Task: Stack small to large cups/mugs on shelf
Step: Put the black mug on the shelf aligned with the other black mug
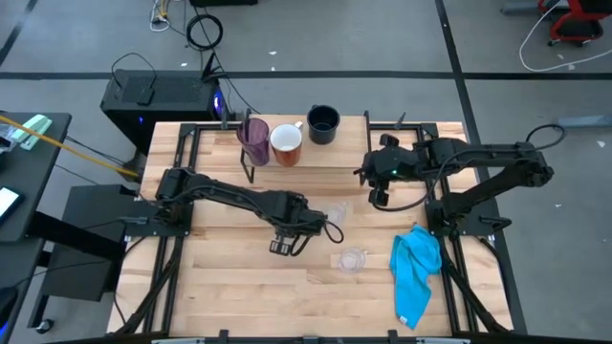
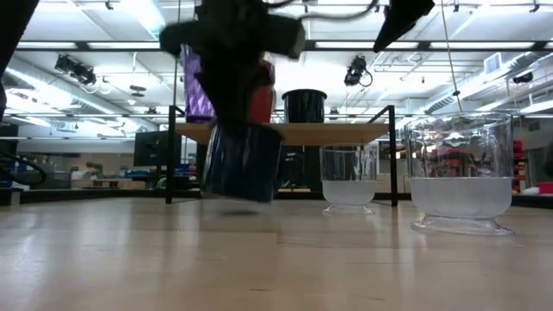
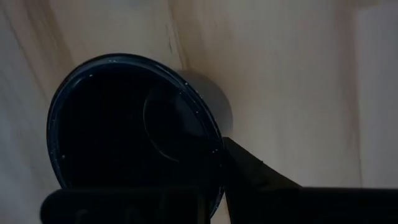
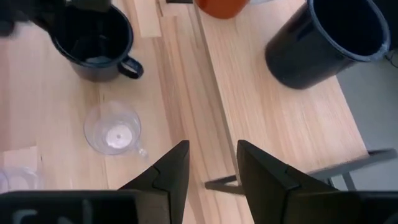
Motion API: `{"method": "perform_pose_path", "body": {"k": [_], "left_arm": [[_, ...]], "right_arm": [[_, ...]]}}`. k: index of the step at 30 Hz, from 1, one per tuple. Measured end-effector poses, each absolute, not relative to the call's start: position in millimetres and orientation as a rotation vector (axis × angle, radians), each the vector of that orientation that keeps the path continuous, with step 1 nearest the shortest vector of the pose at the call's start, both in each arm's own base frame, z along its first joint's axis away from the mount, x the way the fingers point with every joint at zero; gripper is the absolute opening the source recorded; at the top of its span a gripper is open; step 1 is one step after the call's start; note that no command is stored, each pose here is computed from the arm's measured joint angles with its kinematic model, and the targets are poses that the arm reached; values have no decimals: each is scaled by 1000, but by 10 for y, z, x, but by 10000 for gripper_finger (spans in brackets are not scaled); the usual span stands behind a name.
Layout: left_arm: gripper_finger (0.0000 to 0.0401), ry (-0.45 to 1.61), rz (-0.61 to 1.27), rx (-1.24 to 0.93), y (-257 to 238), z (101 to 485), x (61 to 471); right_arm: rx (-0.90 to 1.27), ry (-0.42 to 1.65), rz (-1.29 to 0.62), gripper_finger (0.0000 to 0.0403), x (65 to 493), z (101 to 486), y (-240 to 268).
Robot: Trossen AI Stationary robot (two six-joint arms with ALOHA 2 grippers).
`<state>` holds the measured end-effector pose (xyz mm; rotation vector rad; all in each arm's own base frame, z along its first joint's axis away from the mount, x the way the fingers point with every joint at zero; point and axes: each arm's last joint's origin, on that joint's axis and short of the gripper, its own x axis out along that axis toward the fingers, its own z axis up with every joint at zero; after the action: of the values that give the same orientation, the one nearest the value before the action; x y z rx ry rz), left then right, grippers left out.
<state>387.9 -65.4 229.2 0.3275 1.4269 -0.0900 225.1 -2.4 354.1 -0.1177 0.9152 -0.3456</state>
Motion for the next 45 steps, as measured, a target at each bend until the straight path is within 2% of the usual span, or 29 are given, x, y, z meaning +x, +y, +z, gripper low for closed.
{"method": "perform_pose_path", "body": {"k": [11,16,26,36,45], "left_arm": [[27,1325,-326,659,-685,2978,3875],[27,1269,-344,861,-652,3231,3878],[27,1174,-417,1178,-262,3423,3997],[26,1161,-380,1205,25,3446,4050],[26,1126,-339,1203,204,3471,4095]], "right_arm": [[-59,854,-373,141,1877,3542,-38],[-44,816,-377,141,1733,3434,-44],[-32,790,-352,141,1666,3340,15],[-191,725,-211,141,1796,3234,181],[-232,678,-292,141,1868,3245,124]]}}
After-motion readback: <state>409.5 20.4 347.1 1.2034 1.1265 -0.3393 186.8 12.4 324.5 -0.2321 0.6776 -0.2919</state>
